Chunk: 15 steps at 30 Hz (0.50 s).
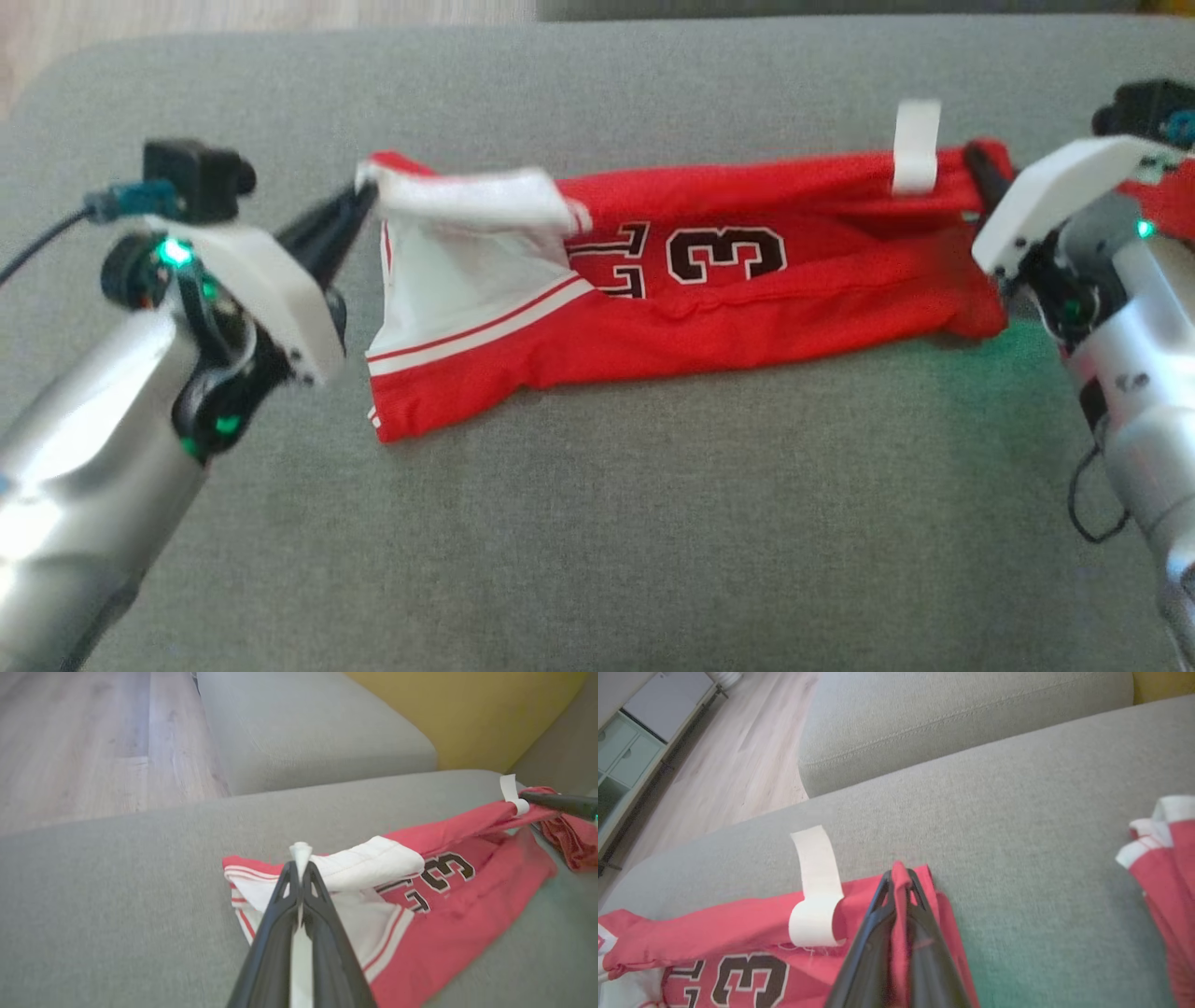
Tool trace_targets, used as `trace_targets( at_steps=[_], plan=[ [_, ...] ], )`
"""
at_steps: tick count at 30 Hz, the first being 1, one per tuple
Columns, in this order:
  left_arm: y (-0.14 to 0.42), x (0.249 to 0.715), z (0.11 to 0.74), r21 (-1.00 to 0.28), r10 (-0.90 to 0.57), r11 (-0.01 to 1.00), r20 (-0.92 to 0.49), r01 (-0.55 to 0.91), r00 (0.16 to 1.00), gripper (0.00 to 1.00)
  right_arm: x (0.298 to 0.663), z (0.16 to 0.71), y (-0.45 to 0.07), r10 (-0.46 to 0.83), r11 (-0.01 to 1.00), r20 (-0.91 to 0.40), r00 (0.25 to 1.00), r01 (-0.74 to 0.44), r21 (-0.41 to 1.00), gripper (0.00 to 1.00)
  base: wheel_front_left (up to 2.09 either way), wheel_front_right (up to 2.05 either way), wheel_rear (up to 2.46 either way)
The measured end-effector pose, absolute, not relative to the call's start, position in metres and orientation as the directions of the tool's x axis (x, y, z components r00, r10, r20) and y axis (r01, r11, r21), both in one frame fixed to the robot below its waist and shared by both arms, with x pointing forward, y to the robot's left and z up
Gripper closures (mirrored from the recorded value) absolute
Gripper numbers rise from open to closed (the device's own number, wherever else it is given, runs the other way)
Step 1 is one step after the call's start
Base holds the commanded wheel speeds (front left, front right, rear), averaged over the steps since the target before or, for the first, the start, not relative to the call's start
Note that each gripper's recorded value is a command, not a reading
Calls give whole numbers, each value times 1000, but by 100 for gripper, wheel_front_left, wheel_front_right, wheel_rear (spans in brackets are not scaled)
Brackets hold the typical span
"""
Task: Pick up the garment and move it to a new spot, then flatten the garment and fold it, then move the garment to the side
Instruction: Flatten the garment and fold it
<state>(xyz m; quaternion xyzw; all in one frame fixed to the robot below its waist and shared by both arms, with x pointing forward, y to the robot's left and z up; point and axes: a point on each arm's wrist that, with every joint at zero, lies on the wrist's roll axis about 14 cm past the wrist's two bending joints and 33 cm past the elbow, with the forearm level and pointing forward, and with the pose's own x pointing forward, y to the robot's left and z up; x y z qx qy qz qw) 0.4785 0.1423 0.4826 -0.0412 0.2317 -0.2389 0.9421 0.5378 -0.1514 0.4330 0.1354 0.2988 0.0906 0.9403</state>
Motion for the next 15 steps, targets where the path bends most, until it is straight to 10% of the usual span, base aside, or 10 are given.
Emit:
trace_targets(
  at_steps=[15],
  plan=[
    [129,394,448,-264,-518,842,-637,470,570,100,488,423,-173,261,965,-687,678,-173,197,100,0,0,0]
  ],
)
